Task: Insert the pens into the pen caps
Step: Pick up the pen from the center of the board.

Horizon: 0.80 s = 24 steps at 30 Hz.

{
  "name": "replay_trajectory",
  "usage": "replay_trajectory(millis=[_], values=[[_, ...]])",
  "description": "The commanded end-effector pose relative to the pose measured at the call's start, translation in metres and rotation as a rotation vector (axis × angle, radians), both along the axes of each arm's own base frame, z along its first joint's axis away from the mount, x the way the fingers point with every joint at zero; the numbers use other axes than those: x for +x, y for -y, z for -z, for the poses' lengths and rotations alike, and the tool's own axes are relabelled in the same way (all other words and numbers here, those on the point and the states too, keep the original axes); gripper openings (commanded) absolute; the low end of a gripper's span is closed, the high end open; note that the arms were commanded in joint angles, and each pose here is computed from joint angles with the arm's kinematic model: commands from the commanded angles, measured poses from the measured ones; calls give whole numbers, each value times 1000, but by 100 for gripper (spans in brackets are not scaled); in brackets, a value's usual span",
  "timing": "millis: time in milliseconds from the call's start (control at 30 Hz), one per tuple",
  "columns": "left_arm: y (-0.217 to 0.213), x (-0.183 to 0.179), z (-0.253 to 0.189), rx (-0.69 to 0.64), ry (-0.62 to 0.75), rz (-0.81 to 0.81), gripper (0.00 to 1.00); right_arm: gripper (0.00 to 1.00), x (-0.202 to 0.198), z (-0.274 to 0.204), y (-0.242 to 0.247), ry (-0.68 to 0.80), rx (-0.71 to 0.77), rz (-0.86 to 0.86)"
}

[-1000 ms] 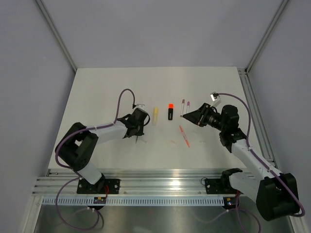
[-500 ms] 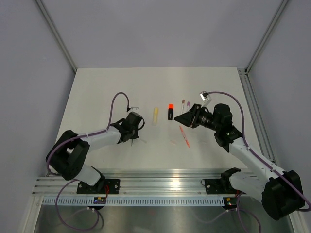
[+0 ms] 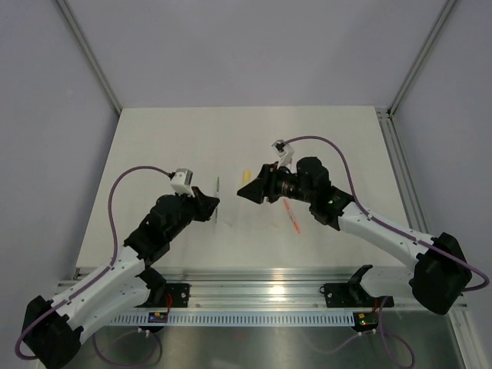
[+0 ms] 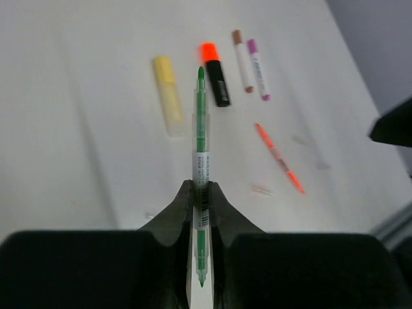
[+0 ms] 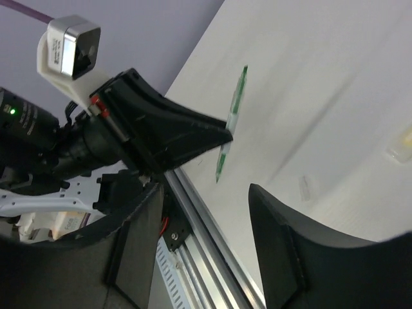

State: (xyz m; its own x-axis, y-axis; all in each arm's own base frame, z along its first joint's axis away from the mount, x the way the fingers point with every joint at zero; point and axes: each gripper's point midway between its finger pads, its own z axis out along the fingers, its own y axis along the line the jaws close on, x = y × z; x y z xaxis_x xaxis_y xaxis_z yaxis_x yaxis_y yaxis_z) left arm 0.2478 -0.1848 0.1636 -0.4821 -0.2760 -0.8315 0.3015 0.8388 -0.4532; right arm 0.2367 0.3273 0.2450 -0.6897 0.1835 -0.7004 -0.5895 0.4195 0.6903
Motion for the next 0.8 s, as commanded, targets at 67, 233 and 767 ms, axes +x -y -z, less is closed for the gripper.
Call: replay_trajectory(millis=[67, 233, 767], values=[[43, -43, -51, -301, 111, 294, 0, 66, 6, -21, -36, 108, -40, 18], [45, -59, -75, -370, 172, 361, 0, 65, 9, -14, -48, 128, -84, 45], [51, -57, -70, -405, 169, 373, 2, 1, 3, 4, -67, 112, -92, 50]])
